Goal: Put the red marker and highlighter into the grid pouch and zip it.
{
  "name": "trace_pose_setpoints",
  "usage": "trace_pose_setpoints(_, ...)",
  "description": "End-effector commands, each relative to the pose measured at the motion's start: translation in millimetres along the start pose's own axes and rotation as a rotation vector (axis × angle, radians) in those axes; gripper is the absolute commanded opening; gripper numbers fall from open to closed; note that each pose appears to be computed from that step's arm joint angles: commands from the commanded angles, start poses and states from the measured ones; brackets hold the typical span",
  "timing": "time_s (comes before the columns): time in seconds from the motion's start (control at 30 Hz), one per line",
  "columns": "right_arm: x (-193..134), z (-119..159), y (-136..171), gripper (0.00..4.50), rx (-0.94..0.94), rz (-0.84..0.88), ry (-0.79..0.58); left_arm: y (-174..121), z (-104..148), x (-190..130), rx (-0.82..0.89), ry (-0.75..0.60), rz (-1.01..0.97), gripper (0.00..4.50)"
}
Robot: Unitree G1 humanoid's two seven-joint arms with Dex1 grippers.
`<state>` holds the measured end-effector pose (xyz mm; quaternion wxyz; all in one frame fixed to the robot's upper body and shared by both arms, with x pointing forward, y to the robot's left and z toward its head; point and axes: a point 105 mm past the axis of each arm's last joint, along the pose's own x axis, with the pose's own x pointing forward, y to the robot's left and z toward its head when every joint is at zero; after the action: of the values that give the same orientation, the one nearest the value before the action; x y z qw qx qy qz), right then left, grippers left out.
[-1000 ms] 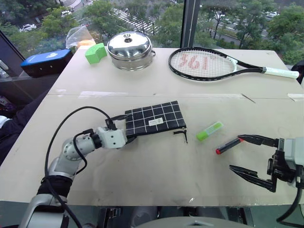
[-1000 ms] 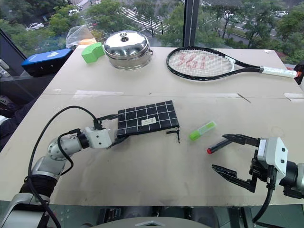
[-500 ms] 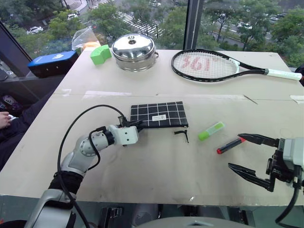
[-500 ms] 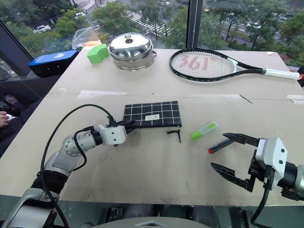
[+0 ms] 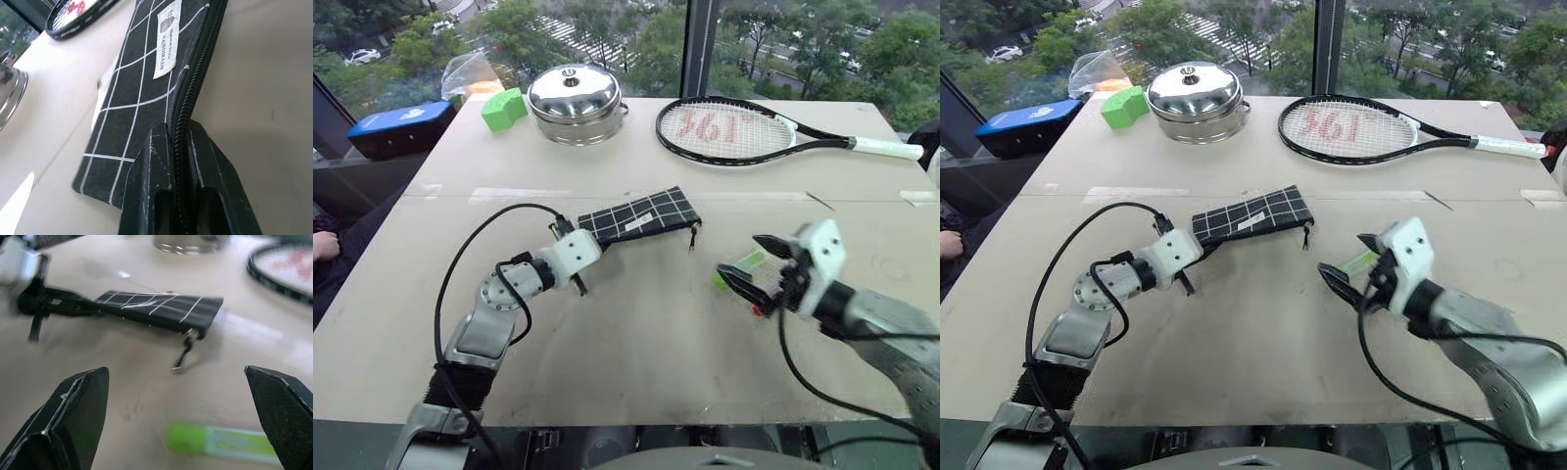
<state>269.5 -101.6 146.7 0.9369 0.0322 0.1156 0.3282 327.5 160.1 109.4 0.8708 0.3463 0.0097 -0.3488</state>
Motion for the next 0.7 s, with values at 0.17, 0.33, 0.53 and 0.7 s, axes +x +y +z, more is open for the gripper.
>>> trace_pose_setpoints(0.17, 49, 3, -6, 3.98, 0.209, -0.134, 0.05, -6, 22, 3, -0.057, -0.032, 0.011, 0.0)
trace_pose_setpoints(0.33, 65, 15, -15, 3.29, 0.155, -0.195, 0.051, -10, 32, 6, -0.074, -0.051, -0.001, 0.0)
trace_pose_setpoints(0.53, 71, 24, -25, 3.29, 0.091, -0.225, 0.036, -17, 38, 5, -0.096, -0.055, -0.004, 0.0)
trace_pose_setpoints(0.7, 73, 29, -32, 2.77, 0.058, -0.226, 0.018, -18, 42, 2, -0.096, -0.057, -0.014, 0.0)
